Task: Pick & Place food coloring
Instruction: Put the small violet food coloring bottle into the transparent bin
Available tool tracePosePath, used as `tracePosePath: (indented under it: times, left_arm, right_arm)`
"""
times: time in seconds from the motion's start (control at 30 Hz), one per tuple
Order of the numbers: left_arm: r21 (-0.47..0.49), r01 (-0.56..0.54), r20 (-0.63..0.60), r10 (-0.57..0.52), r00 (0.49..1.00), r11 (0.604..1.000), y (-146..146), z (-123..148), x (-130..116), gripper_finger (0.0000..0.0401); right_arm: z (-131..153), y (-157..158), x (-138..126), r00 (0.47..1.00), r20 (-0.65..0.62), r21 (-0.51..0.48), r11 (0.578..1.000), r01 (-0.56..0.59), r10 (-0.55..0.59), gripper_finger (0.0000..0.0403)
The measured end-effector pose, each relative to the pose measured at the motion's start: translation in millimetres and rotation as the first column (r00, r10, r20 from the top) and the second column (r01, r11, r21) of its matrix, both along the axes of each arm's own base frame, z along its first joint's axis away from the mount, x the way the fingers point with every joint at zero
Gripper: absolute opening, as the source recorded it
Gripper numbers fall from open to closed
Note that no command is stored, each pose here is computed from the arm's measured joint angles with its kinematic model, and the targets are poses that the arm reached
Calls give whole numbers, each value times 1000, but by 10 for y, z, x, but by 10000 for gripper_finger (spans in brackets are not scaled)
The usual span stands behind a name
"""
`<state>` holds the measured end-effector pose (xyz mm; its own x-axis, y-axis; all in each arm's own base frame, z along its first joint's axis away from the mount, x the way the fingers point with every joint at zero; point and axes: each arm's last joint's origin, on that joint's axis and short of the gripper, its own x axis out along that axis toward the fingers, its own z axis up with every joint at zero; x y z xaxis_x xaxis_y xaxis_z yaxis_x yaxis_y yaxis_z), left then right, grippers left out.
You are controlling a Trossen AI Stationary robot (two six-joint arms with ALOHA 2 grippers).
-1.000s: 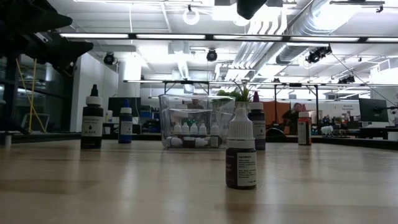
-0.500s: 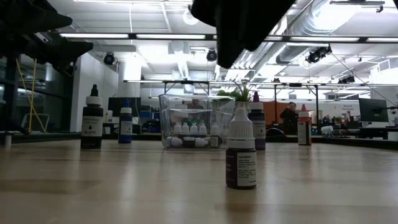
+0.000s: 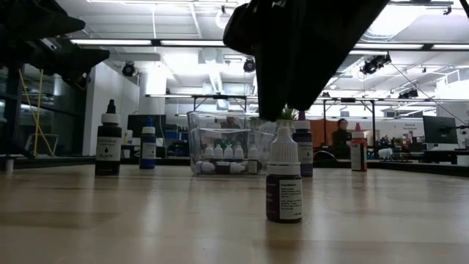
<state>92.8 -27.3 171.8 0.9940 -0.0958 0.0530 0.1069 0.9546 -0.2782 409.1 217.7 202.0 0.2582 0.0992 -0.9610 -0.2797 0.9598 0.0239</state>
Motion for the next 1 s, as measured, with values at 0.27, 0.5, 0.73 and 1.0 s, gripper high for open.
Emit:
tracePosePath:
  times: [0.27,0.5,0.73,1.0]
  left_arm:
    - [0,0,0,0,1000,1000,0,0,0,271]
    - [0,0,0,0,1000,1000,0,0,0,271]
    - [0,0,0,0,1000,1000,0,0,0,271]
    - [0,0,0,0,1000,1000,0,0,0,271]
  right_arm:
    - [-49,0,18,999,-4,-3,999,32,-32,152]
    - [-142,25,48,999,-15,14,999,49,-49,152]
    - [-219,30,61,998,-30,7,998,64,-64,152]
    - [-274,34,80,996,-42,22,997,79,-78,152]
